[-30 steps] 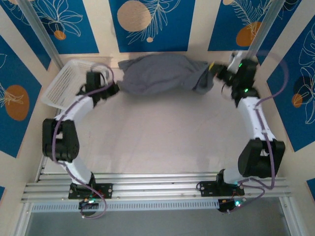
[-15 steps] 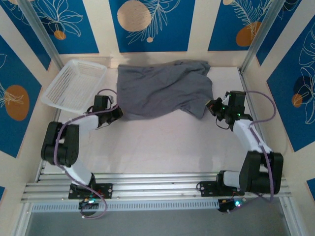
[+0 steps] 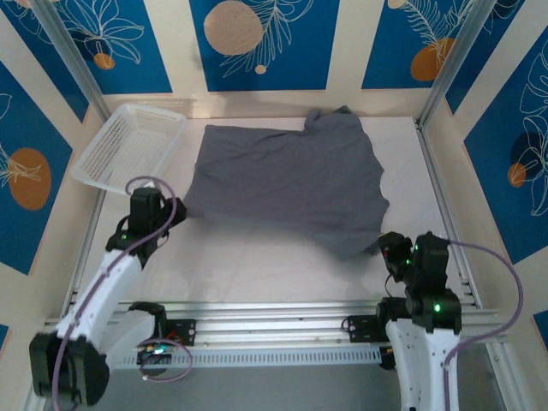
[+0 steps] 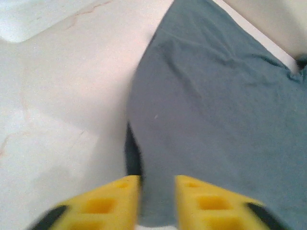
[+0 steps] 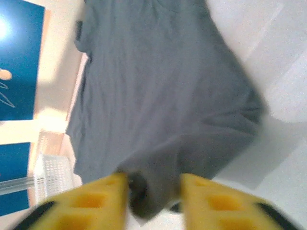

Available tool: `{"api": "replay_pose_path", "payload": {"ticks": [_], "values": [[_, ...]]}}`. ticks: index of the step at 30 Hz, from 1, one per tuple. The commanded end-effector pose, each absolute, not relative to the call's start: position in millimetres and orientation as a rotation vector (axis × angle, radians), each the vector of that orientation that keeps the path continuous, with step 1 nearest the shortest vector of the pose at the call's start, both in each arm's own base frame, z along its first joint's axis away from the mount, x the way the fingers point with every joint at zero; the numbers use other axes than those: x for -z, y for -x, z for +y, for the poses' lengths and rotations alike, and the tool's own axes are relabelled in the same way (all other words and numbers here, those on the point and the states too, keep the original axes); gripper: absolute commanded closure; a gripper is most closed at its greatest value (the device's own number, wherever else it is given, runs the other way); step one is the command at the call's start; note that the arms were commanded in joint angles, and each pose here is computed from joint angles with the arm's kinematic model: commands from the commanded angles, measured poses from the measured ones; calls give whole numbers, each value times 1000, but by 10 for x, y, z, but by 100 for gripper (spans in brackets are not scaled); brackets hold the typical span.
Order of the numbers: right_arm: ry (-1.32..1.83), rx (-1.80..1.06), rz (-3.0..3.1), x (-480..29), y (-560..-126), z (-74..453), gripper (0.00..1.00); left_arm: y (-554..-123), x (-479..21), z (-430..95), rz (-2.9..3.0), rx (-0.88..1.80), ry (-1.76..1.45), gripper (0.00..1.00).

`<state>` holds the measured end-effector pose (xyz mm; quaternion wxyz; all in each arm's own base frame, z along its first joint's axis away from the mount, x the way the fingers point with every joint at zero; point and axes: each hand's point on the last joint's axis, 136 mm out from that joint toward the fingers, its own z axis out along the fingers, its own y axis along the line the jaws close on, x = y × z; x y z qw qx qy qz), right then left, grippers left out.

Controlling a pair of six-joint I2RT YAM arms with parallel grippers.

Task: Fold the inside-out t-shirt
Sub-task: Flatten out the T-shirt at the center of the table, then rotate the T-shirt at the center of the table.

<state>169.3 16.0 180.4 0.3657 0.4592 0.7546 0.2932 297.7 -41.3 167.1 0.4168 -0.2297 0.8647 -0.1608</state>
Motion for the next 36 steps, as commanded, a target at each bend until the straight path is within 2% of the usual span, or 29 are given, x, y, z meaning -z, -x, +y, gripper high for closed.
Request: {"api": "replay_pose_path", "payload": {"ticks": [1, 3, 6, 9, 11, 14, 16, 17, 18, 19, 21, 22, 28, 36], "values": [[-1091, -821, 1878, -2010, -1585, 229, 20, -2843, -1881, -311, 2089, 376, 578, 37], [-970, -773, 1802, -2328, -1589, 167, 11, -2843, -2066, -390, 2061, 425, 516, 29], [-831, -675, 1705, -2712, -1775, 46, 10, -2956, -2289, -643, 2021, 543, 403, 29], [-786, -687, 1774, -2756, -2234, 101, 11, -3220, -2411, -989, 2040, 532, 279, 29], [-825, -744, 1862, -2605, -2627, 173, 11, -3481, -2343, -1196, 2100, 446, 219, 32], [-865, -824, 2056, -2301, -3251, 358, 24, -4005, -1949, -1314, 2242, 320, 286, 59], [-853, -799, 2203, -2045, -3674, 488, 37, -4375, -1653, -1367, 2319, 234, 325, 85], [-855, -775, 2256, -1913, -3844, 509, 46, -4522, -1508, -1402, 2356, 208, 333, 96], [-855, -733, 2301, -1779, -4039, 502, 53, -4675, -1374, -1433, 2392, 198, 357, 100], [-874, -676, 2351, -1601, -4212, 461, 61, -4814, -1267, -1476, 2418, 205, 373, 100], [-944, -590, 2412, -1307, -4475, 349, 89, -5032, -1048, -1462, 2451, 188, 438, 100], [-974, -583, 2438, -1168, -4577, 312, 100, -5100, -953, -1450, 2469, 181, 460, 100], [-1068, -592, 2529, -683, -4987, 389, 100, -5302, -545, -1344, 2513, 154, 553, 100], [-1098, -543, 2672, -187, -5119, 462, 100, -4957, -99, -1140, 2578, 146, 654, 100]]}}
